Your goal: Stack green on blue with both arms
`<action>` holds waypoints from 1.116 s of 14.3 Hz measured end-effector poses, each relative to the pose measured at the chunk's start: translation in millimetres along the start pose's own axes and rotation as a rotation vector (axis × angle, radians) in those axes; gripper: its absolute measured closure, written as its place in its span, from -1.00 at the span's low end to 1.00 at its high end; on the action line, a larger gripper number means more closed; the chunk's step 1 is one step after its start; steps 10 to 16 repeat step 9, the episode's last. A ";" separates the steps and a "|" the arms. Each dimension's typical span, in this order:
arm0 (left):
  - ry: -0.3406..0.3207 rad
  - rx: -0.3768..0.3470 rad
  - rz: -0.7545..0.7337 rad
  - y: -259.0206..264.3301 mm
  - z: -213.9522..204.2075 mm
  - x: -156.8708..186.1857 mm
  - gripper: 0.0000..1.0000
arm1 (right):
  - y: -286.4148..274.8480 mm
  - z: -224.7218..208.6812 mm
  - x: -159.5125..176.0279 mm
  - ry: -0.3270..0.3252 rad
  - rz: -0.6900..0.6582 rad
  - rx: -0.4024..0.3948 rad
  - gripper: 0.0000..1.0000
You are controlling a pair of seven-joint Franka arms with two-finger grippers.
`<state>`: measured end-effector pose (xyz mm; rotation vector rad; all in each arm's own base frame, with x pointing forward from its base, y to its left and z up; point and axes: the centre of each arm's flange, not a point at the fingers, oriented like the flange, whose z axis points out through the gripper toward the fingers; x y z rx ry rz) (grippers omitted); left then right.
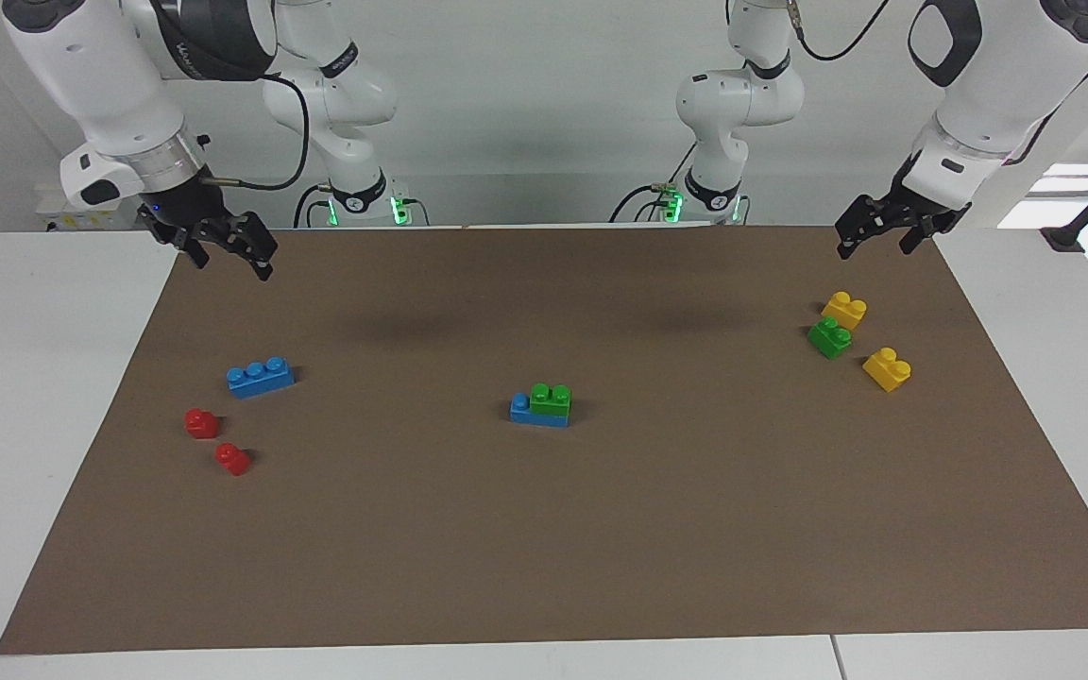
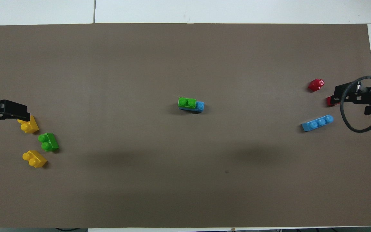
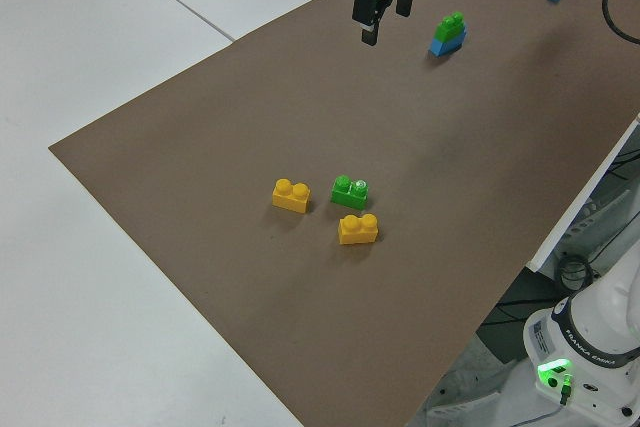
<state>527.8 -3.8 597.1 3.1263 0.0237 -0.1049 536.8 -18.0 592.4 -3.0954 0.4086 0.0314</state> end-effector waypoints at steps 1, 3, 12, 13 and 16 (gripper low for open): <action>0.007 0.000 0.002 0.9 -0.6 0.7 -1.00 | 0.1 -0.2 0.0 0.001 -0.010 -0.001 -1.00; 0.013 0.000 0.005 2.5 -1.2 1.4 -1.00 | 0.0 -0.6 0.0 0.002 -0.042 -0.001 -1.00; 0.018 0.000 0.006 3.1 -1.6 1.8 -1.00 | 0.2 -2.4 -0.4 0.005 -0.139 -0.001 -1.00; 0.018 0.000 0.006 3.1 -1.6 1.8 -1.00 | 0.2 -2.4 -0.4 0.005 -0.139 -0.001 -1.00; 0.018 0.000 0.006 3.1 -1.6 1.8 -1.00 | 0.2 -2.4 -0.4 0.005 -0.139 -0.001 -1.00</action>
